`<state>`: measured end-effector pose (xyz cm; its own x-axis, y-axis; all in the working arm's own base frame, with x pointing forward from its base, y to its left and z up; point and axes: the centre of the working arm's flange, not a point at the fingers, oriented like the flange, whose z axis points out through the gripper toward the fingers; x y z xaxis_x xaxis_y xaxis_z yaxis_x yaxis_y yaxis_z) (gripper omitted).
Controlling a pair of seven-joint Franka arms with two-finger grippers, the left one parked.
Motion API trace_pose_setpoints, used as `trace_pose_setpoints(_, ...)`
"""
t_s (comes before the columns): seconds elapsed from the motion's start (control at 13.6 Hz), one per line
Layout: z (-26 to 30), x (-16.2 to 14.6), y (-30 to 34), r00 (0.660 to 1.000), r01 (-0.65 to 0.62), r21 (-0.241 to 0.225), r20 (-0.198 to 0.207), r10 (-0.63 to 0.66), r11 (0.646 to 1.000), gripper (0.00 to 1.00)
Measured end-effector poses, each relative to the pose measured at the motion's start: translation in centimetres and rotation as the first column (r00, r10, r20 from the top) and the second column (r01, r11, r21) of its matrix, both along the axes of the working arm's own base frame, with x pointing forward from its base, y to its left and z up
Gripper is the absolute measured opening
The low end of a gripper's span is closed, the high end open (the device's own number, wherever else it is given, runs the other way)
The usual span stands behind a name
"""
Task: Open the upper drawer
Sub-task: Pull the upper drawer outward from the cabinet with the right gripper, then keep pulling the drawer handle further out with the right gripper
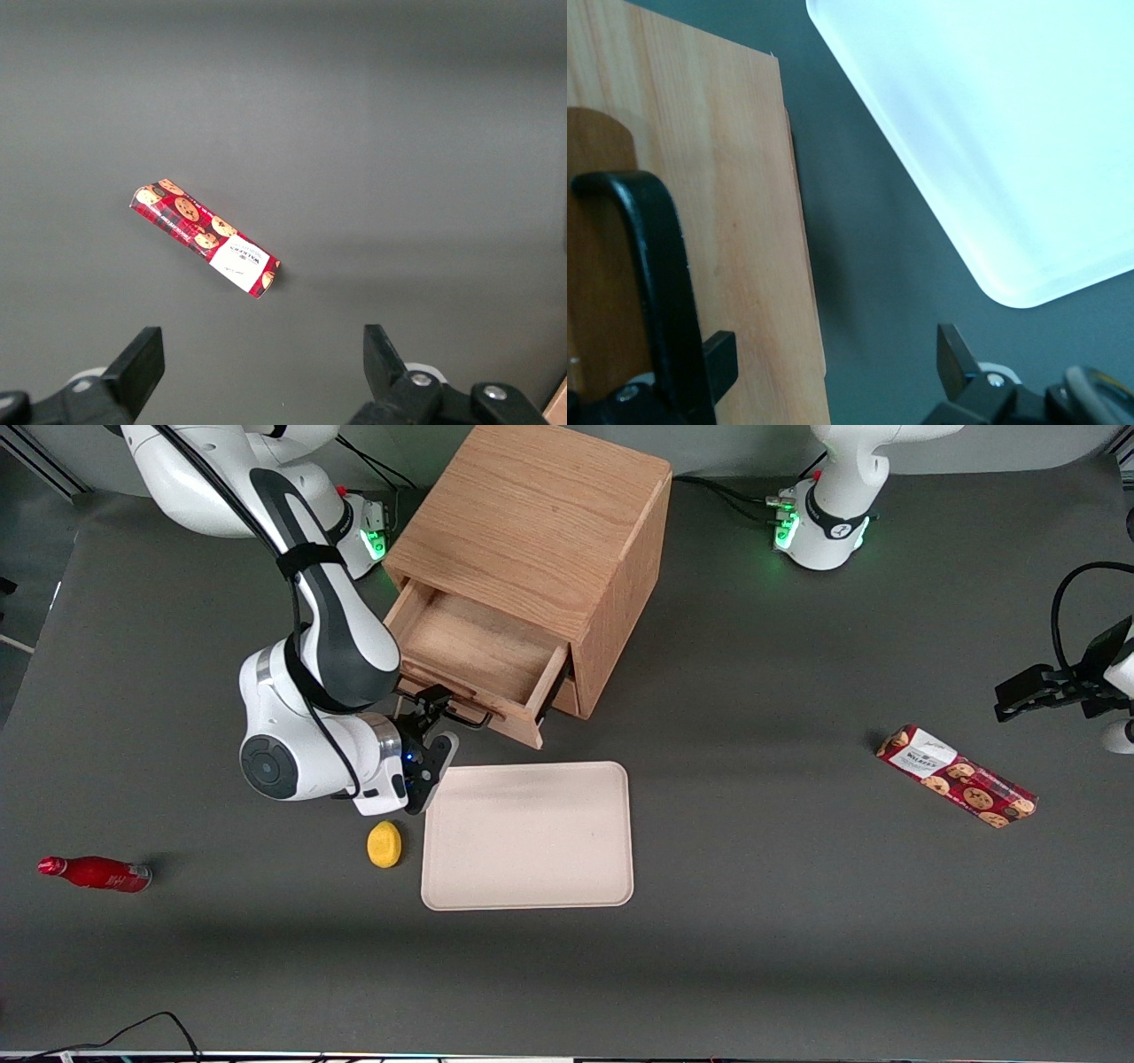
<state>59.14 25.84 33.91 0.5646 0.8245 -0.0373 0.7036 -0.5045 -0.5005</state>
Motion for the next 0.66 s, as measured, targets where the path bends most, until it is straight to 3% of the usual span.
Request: trace_pose_setpoints(0.66, -0.1, 3.1, -2.3, 0.998, -0.040, 0.024, 0.057, 0.039, 0.999, 1.00)
